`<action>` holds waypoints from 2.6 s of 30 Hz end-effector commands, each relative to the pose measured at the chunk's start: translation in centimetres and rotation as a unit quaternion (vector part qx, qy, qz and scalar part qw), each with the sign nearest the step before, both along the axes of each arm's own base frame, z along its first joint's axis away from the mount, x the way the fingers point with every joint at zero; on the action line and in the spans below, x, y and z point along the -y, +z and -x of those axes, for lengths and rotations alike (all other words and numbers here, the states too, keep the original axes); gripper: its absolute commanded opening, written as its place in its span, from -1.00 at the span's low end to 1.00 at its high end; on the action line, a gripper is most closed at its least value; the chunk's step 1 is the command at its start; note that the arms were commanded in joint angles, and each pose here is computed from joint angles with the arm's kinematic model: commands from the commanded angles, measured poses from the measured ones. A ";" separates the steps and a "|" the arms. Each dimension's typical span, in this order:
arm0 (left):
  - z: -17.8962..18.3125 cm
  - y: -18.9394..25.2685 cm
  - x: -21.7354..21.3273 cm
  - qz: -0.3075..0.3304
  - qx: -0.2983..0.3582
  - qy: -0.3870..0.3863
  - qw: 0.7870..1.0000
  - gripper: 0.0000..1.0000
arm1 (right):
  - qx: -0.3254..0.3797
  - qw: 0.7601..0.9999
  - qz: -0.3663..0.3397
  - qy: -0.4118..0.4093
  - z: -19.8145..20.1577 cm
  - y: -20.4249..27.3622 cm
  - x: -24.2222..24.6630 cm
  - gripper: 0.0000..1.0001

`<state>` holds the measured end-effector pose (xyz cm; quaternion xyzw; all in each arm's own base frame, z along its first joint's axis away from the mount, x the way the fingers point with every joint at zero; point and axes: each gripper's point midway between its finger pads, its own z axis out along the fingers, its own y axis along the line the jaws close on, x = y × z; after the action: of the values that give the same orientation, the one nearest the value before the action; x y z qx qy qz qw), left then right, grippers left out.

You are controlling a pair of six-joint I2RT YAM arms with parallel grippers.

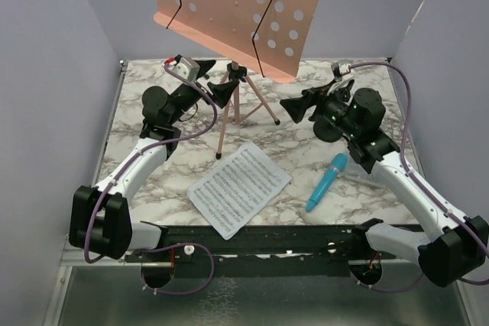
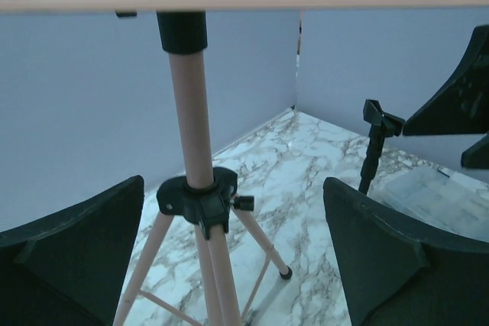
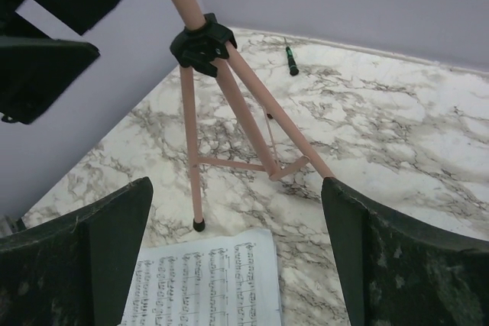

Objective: Set up the instrument practice props

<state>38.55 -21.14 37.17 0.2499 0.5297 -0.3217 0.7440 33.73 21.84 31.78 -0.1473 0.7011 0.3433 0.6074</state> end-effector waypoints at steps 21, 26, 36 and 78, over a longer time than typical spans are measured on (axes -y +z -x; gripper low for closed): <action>4.5 -16.0 -4.2 -0.016 -0.333 0.103 0.937 0.98 | 0.060 0.996 -0.046 0.037 7.5 7.8 1.9 0.95; 4.8 -17.3 -4.3 -0.012 -0.355 0.105 0.929 0.98 | 0.094 0.992 -0.065 0.058 8.2 10.8 1.5 0.96; 5.0 -16.7 -4.6 0.001 -0.357 0.112 0.927 0.98 | 0.115 0.987 -0.102 0.038 5.7 15.3 1.0 1.00; 5.8 -14.6 -5.6 -0.014 -0.315 0.129 0.940 0.98 | 0.065 0.978 -0.060 -0.187 -3.8 14.6 5.3 0.90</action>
<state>32.67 -15.75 22.28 0.0693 0.7736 -0.2863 0.5610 36.36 17.82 46.38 -0.0181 0.6459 0.2960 0.7035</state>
